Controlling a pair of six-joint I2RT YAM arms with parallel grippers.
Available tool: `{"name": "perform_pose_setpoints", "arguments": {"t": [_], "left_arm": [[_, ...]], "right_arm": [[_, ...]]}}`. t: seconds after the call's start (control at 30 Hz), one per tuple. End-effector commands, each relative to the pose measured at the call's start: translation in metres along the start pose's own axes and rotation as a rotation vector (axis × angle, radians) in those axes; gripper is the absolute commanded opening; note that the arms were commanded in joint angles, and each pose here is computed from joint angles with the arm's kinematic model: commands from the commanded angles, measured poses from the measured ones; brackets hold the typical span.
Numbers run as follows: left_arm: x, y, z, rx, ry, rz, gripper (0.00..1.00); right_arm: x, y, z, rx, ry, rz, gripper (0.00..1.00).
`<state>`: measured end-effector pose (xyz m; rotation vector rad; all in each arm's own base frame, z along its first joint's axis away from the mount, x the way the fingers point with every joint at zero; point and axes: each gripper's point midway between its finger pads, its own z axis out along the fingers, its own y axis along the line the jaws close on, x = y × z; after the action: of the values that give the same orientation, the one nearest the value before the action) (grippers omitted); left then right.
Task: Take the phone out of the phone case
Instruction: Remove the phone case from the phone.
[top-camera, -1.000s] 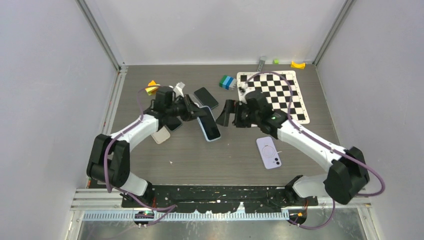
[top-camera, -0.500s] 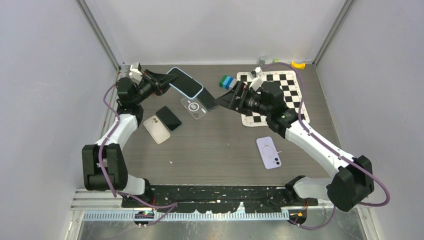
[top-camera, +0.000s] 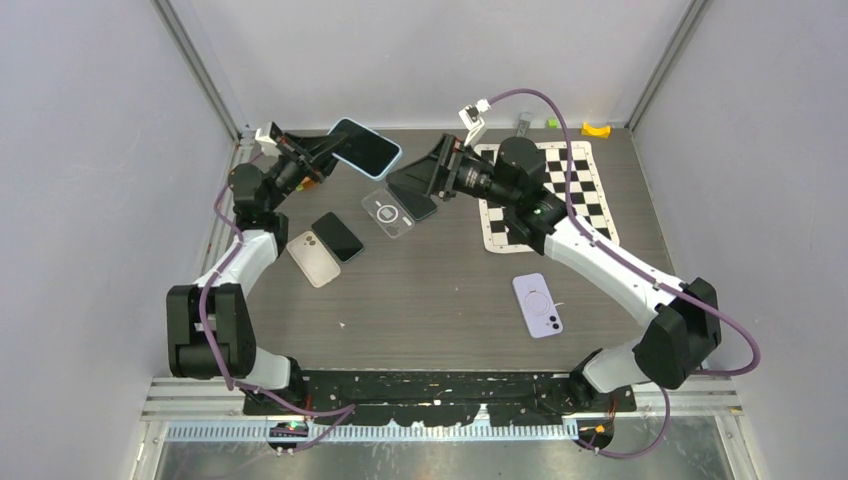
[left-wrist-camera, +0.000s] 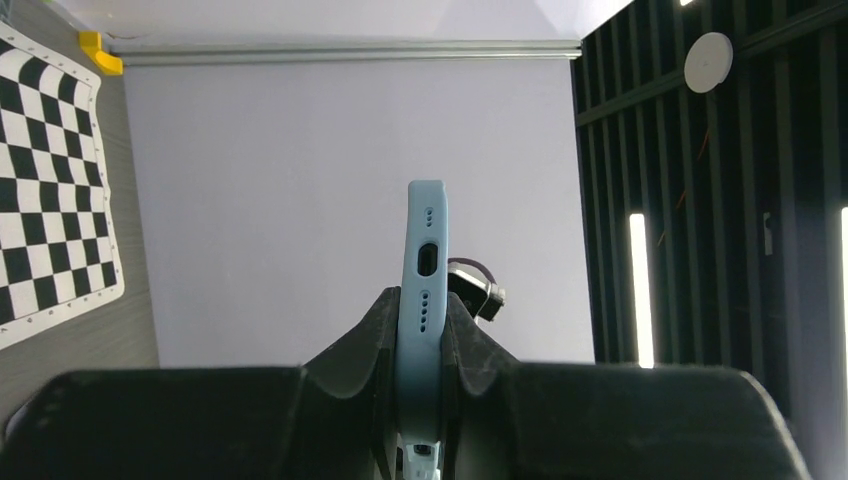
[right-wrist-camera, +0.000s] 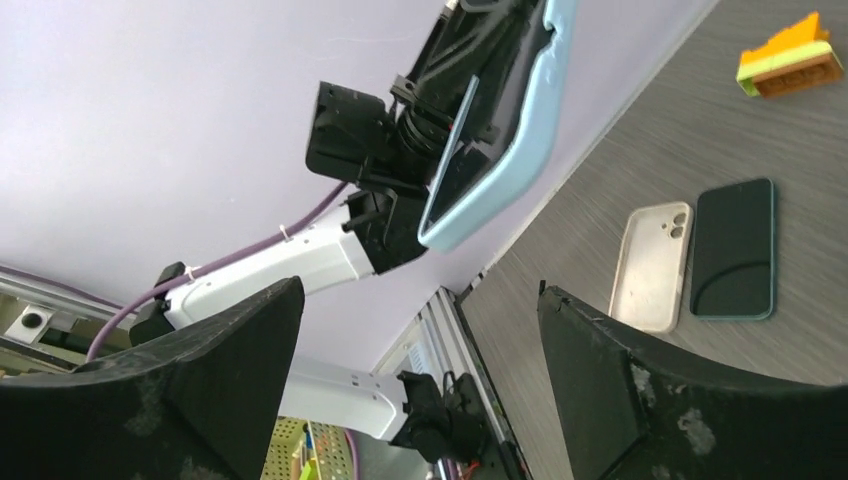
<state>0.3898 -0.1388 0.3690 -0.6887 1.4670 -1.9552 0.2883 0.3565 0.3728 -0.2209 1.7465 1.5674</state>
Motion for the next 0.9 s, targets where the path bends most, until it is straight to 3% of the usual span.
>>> {"name": "perform_pose_setpoints", "arguments": {"t": [0.0, 0.3, 0.53, 0.87], "left_arm": [[0.016, -0.046, -0.007, 0.108, 0.012, 0.035, 0.00], [0.020, -0.038, -0.011, 0.041, 0.009, -0.026, 0.00], [0.024, -0.032, -0.012, -0.009, 0.024, -0.070, 0.00], [0.029, -0.033, -0.012, -0.053, 0.052, -0.133, 0.00]], "right_arm": [[-0.016, 0.032, 0.017, -0.105, -0.018, -0.029, 0.89], [-0.010, 0.029, 0.038, -0.083, 0.047, 0.006, 0.46], [-0.001, 0.022, 0.040, -0.070, 0.091, -0.020, 0.34], [0.021, 0.002, 0.039, -0.036, 0.184, -0.143, 0.31]]}}
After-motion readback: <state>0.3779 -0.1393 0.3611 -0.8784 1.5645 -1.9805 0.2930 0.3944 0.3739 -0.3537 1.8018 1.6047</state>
